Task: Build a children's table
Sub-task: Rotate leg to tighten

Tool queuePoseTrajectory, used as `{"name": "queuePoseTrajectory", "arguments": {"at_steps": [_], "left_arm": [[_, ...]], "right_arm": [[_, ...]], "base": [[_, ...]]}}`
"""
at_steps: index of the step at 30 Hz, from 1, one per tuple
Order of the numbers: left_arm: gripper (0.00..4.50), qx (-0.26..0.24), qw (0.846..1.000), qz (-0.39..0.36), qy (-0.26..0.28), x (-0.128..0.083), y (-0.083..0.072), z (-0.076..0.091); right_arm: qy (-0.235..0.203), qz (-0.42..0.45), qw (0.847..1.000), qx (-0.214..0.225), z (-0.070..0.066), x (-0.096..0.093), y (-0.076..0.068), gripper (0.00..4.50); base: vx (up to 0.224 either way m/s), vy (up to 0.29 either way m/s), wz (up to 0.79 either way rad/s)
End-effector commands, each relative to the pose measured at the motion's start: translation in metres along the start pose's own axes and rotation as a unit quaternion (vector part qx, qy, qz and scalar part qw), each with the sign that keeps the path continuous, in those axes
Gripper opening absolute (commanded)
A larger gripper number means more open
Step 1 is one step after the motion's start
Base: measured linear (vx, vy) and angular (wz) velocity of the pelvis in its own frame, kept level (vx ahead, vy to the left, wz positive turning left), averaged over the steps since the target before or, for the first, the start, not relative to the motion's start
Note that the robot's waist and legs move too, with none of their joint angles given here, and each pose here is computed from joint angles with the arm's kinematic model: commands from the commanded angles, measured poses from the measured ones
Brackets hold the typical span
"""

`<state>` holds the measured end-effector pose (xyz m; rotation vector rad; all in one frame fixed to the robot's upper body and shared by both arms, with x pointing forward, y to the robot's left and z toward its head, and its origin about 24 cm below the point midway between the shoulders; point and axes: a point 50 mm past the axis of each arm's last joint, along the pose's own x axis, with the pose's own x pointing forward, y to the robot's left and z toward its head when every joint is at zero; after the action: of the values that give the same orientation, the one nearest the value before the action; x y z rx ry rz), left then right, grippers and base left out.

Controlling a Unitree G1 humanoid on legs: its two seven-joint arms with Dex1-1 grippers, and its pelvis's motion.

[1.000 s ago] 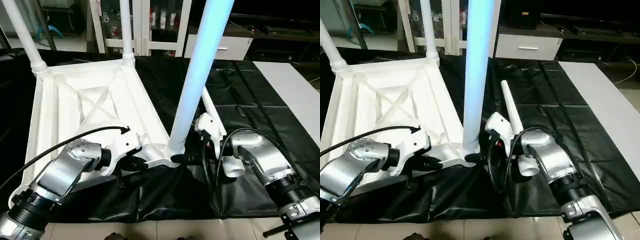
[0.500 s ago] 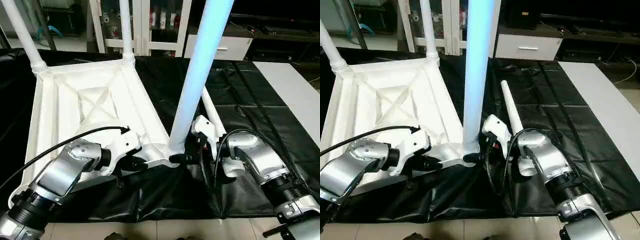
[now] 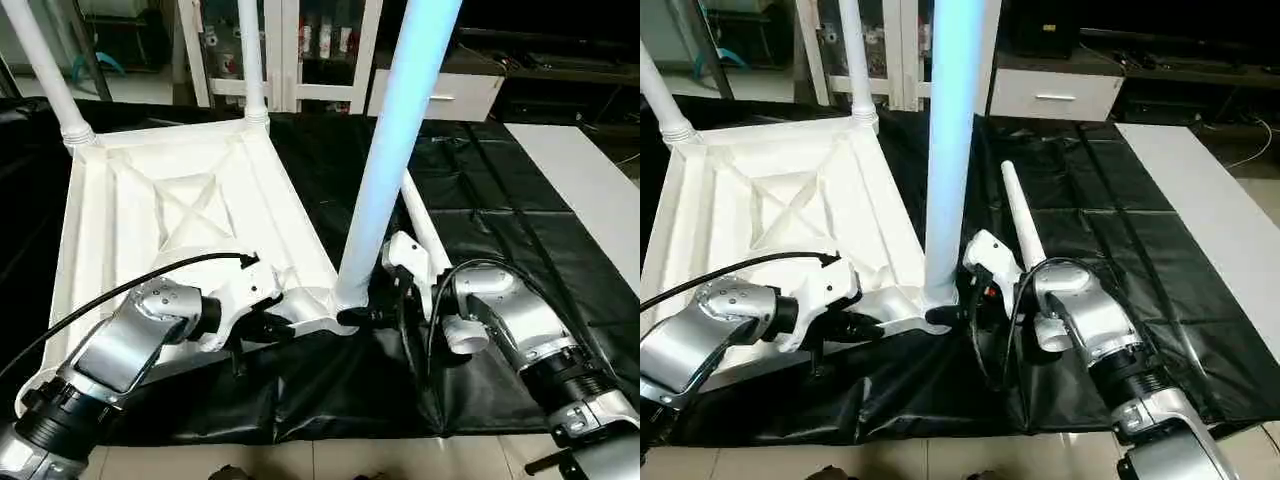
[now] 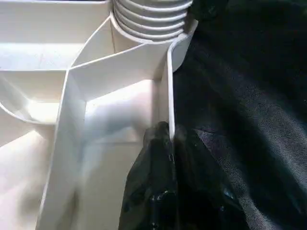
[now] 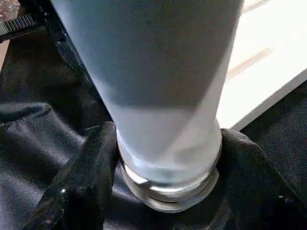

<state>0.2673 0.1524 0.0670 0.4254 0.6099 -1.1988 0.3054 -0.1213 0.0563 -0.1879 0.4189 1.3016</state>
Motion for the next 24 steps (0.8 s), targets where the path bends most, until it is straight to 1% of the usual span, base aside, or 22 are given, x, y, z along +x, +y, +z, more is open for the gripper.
{"name": "queuePoseTrajectory", "arguments": {"at_steps": [1, 5, 7, 9, 11, 12, 13, 14, 15, 16, 17, 19, 24], "left_arm": [[0.00, 0.014, 0.998, -0.050, -0.022, 0.009, -0.014, 0.009], [0.00, -0.011, 0.999, -0.014, -0.044, 0.017, -0.008, 0.013], [0.00, -0.014, 0.999, -0.007, -0.047, 0.018, -0.006, 0.014], [0.00, -0.035, 0.997, 0.029, -0.061, 0.026, 0.000, 0.018], [0.00, -0.049, 0.994, 0.069, -0.066, 0.035, 0.008, 0.023], [0.00, -0.053, 0.991, 0.100, -0.067, 0.040, 0.013, 0.027], [0.00, -0.054, 0.991, 0.107, -0.067, 0.041, 0.014, 0.028], [0.00, -0.070, 0.987, 0.127, -0.069, 0.045, 0.017, 0.031], [0.00, -0.073, 0.986, 0.133, -0.070, 0.046, 0.018, 0.032], [0.00, -0.096, 0.977, 0.175, -0.079, 0.052, 0.024, 0.039], [0.00, -0.109, 0.969, 0.208, -0.081, 0.057, 0.029, 0.043], [0.00, -0.117, 0.963, 0.229, -0.081, 0.060, 0.032, 0.046], [0.00, -0.117, 0.963, 0.229, -0.081, 0.060, 0.032, 0.046]], "right_arm": [[0.003, -0.045, 0.999, 0.030, -0.011, 0.000, -0.005, 2.75], [-0.011, -0.105, 0.992, 0.076, -0.018, 0.014, -0.008, 2.74], [-0.014, -0.112, 0.990, 0.082, -0.018, 0.016, -0.008, 2.74], [-0.031, -0.151, 0.981, 0.115, -0.018, 0.029, -0.010, 2.74], [-0.038, -0.209, 0.968, 0.133, -0.017, 0.044, -0.014, 2.74], [-0.038, -0.245, 0.959, 0.141, -0.015, 0.052, -0.016, 2.74], [-0.039, -0.252, 0.956, 0.143, -0.015, 0.054, -0.016, 2.74], [-0.041, -0.276, 0.948, 0.155, -0.014, 0.059, -0.018, 2.74], [-0.042, -0.283, 0.945, 0.160, -0.014, 0.061, -0.018, 2.73], [-0.052, -0.320, 0.925, 0.196, -0.013, 0.069, -0.019, 2.73], [-0.057, -0.343, 0.911, 0.220, -0.012, 0.077, -0.019, 2.73], [-0.059, -0.357, 0.902, 0.235, -0.012, 0.082, -0.018, 2.73], [-0.059, -0.357, 0.902, 0.235, -0.012, 0.082, -0.018, 2.73]], "base": [[0.000, 0.000, 0.00], [0.000, 0.000, 0.00], [0.000, 0.000, 0.00], [0.000, 0.000, 0.00], [0.000, 0.000, 0.00], [0.000, 0.000, 0.00], [0.000, 0.000, 0.00], [0.000, 0.000, 0.00], [0.000, 0.000, 0.00], [0.000, 0.000, 0.00], [0.000, 0.000, 0.00], [0.000, 0.000, 0.00], [0.000, 0.000, 0.00]]}}
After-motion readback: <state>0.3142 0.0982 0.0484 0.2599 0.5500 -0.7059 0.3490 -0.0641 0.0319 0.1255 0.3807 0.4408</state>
